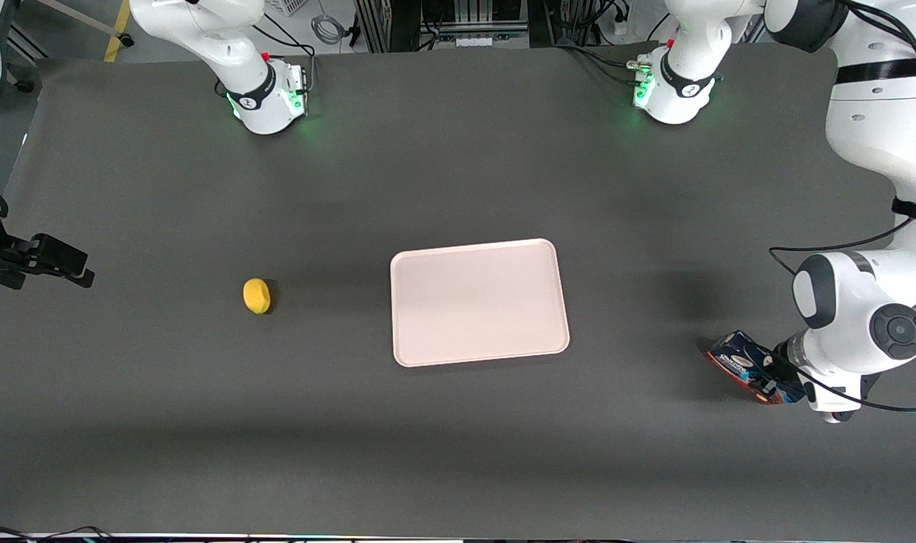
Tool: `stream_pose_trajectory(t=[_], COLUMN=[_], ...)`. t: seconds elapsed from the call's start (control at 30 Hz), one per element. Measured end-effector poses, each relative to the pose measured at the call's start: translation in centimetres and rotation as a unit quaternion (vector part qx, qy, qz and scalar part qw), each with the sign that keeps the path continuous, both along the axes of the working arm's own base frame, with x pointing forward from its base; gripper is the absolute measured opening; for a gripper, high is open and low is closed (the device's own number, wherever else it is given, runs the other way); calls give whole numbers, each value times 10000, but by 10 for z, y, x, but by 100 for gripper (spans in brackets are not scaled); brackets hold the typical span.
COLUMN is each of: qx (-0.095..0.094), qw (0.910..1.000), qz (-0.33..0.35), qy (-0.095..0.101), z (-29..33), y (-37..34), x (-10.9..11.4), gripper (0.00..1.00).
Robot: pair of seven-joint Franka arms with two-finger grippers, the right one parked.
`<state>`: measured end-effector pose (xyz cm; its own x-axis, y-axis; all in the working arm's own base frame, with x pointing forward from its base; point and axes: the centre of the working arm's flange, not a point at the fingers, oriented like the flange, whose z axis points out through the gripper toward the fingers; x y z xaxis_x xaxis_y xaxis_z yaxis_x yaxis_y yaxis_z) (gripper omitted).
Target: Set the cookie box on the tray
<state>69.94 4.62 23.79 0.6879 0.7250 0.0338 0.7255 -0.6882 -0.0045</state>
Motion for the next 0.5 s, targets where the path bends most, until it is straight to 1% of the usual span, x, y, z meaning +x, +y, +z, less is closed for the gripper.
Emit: stream_pose_trajectory(t=[0.07, 0.13, 0.3, 0.5], qx=[3, 5, 9, 47], qw=[10000, 10000, 10000, 9997], qz=[-7, -15, -42, -229], qy=[-5, -19, -10, 63], z=[1, 2, 7, 37], y=[0, -1, -2, -3], x=[0, 1, 4, 12], gripper=[36, 32, 28, 27])
